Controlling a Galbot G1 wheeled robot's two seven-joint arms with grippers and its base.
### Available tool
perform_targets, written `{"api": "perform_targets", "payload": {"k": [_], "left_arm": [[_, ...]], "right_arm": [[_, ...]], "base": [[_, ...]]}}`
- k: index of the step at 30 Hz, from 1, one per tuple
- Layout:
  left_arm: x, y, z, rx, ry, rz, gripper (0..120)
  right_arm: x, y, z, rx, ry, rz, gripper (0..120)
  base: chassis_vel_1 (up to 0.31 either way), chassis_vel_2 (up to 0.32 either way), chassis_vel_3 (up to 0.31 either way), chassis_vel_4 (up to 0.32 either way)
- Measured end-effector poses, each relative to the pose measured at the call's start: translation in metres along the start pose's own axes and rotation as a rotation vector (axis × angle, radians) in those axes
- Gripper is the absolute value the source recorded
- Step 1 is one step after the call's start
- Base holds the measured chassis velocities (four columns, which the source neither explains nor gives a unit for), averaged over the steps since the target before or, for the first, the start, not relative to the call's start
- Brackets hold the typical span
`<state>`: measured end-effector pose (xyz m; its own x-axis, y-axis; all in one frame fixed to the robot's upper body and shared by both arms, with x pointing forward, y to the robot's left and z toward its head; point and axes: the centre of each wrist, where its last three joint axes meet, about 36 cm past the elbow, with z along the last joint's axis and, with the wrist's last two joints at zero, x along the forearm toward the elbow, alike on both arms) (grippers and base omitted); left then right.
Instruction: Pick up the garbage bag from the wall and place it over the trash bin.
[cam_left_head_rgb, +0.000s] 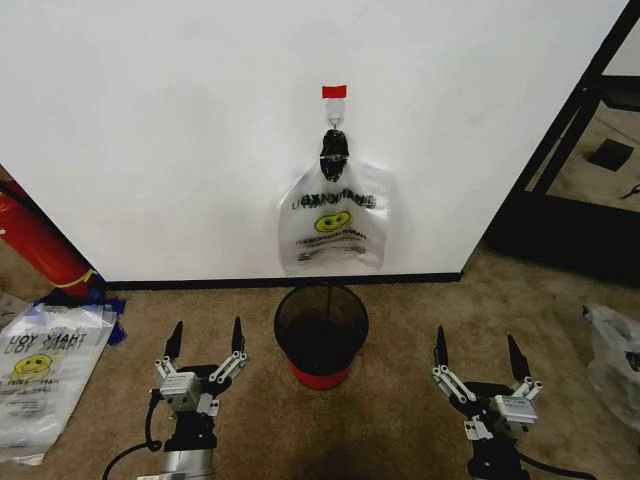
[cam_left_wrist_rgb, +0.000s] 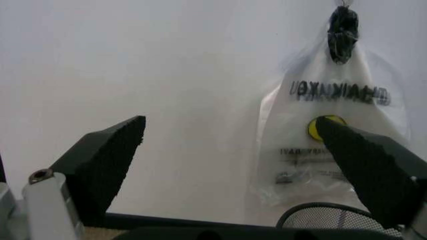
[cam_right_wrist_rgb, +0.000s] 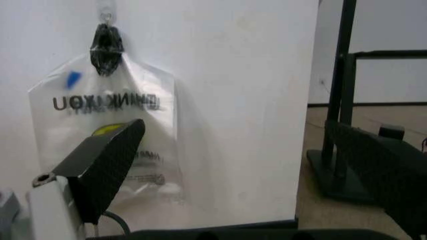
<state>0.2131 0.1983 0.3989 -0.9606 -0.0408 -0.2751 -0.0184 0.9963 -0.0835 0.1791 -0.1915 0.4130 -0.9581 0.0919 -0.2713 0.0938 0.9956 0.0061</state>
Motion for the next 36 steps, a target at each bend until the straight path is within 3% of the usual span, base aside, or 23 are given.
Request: {"api": "perform_targets", "payload": {"k": [9, 14, 16, 19, 23, 28, 32, 36], "left_arm": [[0.0, 0.002, 0.004, -0.007, 0.009, -0.01, 100], [0.0, 0.002, 0.004, -0.011, 0.013, -0.012, 100], [0.002, 0.001, 0.005, -0.017, 0.018, -0.014, 100], [0.003, 0.001, 0.005, -0.022, 0.021, -0.015, 100], [0.006, 0.002, 0.005, -0.038, 0.026, -0.018, 100], [0.008, 0.002, 0.005, -0.052, 0.027, -0.026, 100], [0.012, 0.0, 0.006, -0.063, 0.036, -0.036, 100], [0.014, -0.001, 0.005, -0.071, 0.036, -0.038, 100]], "right_arm": [[-0.026, 0.0, 0.004, -0.028, 0.045, -0.042, 100], [-0.065, -0.012, 0.001, -0.188, 0.086, -0.161, 100], [-0.094, -0.022, 0.007, -0.307, 0.101, -0.256, 100], [-0.114, -0.029, 0.012, -0.364, 0.097, -0.313, 100], [-0.173, -0.04, 0.028, -0.521, 0.095, -0.459, 100], [-0.238, -0.024, 0.034, -0.669, 0.12, -0.562, 100], [-0.295, 0.009, 0.054, -0.773, 0.157, -0.593, 100], [-0.325, 0.027, 0.056, -0.812, 0.153, -0.612, 100]], "base": [[0.0, 0.0, 0.0, 0.0], [0.0, 0.0, 0.0, 0.0], [0.0, 0.0, 0.0, 0.0], [0.0, 0.0, 0.0, 0.0], [0.0, 0.0, 0.0, 0.0], [0.0, 0.0, 0.0, 0.0], [0.0, 0.0, 0.0, 0.0], [0.0, 0.0, 0.0, 0.0]]}}
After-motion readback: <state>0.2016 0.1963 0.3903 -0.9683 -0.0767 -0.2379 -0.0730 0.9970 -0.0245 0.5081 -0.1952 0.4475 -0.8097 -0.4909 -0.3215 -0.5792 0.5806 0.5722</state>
